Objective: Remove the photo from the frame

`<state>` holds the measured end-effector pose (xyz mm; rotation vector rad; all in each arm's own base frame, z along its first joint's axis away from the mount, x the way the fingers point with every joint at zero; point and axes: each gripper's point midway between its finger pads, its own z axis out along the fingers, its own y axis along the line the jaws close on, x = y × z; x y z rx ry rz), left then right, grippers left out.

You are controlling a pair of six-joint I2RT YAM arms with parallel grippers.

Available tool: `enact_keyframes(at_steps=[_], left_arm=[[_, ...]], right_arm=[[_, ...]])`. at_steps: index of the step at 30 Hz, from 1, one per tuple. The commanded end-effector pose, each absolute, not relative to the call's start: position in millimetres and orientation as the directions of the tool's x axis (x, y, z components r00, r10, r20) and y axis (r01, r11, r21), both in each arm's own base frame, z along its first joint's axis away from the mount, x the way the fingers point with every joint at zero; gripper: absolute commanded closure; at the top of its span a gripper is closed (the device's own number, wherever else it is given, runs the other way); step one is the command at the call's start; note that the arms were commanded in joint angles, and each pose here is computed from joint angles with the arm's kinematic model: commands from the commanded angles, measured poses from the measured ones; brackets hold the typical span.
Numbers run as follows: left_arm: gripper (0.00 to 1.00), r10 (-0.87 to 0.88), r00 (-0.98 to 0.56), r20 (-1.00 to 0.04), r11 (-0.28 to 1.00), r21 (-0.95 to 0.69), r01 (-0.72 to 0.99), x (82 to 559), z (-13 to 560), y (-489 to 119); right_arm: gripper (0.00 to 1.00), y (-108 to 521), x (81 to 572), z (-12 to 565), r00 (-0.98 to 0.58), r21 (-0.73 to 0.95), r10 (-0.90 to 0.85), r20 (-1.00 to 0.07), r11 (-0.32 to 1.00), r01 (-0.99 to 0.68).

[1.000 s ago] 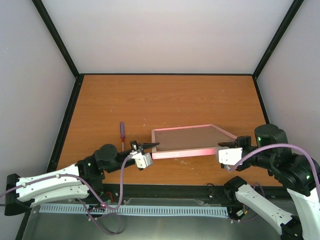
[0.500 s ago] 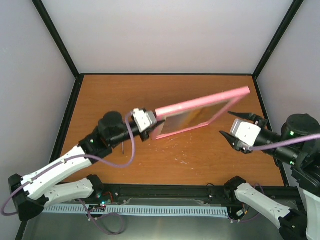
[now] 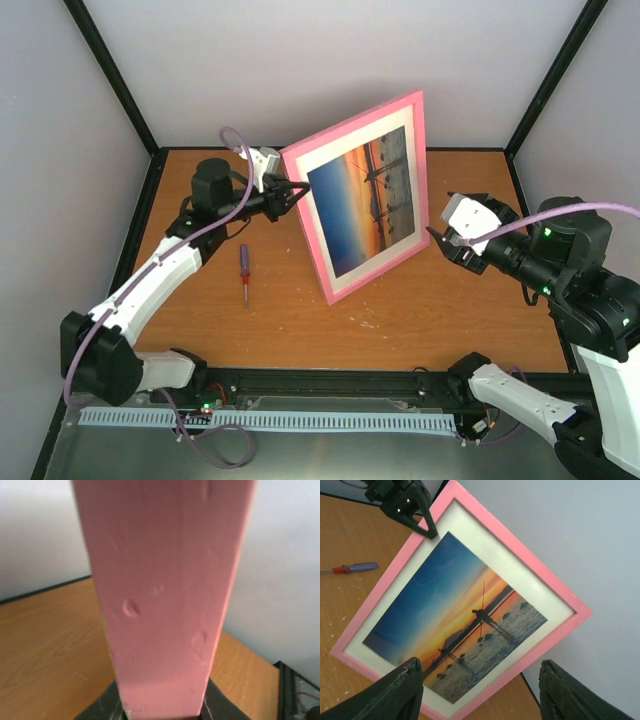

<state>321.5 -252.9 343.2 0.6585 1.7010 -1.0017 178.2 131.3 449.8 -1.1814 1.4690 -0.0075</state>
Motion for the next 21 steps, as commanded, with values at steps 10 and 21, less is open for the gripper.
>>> enact_keyframes(at_steps=[10,21], left_arm=[[0.99,-0.086,-0.603,-0.793,0.202,-0.607,0.769,351.1,304.1,-305.3],[0.99,0.012,-0.815,-0.58,0.232,-0.791,0.566,445.7,193.9,-350.2]], right_arm=[[0.38,126.6,197.8,424.4,0.141,-0.594,-0.658,-0.74,0.541,-0.595],[0.39,132.8,233.4,285.3,-0.13,-0.415,-0.648,-0.751,0.615,-0.67]])
